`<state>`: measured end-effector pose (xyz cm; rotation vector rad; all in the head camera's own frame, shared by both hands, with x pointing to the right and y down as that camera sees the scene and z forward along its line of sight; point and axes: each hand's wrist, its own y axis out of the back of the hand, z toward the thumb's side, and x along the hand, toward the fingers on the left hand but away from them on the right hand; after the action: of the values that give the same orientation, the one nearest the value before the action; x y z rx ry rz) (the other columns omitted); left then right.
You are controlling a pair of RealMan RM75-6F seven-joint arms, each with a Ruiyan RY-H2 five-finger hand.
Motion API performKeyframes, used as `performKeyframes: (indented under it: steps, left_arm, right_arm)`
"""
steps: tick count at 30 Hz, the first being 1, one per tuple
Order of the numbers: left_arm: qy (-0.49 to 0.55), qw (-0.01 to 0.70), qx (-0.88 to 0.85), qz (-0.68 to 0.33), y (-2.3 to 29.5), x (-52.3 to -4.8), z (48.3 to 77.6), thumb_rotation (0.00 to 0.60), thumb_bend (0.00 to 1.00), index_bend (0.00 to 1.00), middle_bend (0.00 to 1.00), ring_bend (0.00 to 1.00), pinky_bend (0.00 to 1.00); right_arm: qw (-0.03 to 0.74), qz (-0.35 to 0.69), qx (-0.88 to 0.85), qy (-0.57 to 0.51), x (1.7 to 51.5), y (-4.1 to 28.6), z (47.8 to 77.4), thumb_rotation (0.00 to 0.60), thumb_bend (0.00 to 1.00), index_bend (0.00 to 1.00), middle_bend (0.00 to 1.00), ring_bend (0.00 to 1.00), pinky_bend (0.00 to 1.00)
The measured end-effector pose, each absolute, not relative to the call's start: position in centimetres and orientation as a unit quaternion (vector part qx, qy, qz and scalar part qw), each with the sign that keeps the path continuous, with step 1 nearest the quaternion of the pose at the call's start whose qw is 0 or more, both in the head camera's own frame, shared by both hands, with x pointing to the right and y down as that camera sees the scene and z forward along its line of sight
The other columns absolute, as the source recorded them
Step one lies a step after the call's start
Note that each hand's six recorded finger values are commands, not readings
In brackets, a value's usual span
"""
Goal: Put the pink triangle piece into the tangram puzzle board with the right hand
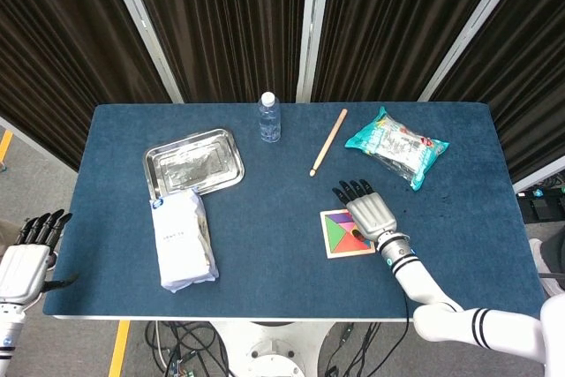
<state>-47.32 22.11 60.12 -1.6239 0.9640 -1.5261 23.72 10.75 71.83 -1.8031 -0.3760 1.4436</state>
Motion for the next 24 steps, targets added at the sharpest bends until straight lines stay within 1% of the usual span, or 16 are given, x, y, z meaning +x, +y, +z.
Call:
performKeyframes:
  steps: [14,24]
  left_arm:
    - [0.366,0.343,-0.632,-0.591,22.5,-47.2,60.5,0.6,0.0,0.05,0.02,0.0,0.08]
    - [0.367,0.347,-0.632,-0.588,22.3,-47.0,60.4,0.6,0.0,0.05,0.02,0.0,0.08]
  right_arm:
    - [0.389,0.567,-0.712,-0.145,22.9,10.3,72.5,0.6,0.15,0.0,0.0,0.0,0.0]
    - [0.39,0.562,-0.714,-0.148,22.7,10.1,72.2,0.6,0.15,0.0,0.0,0.0,0.0]
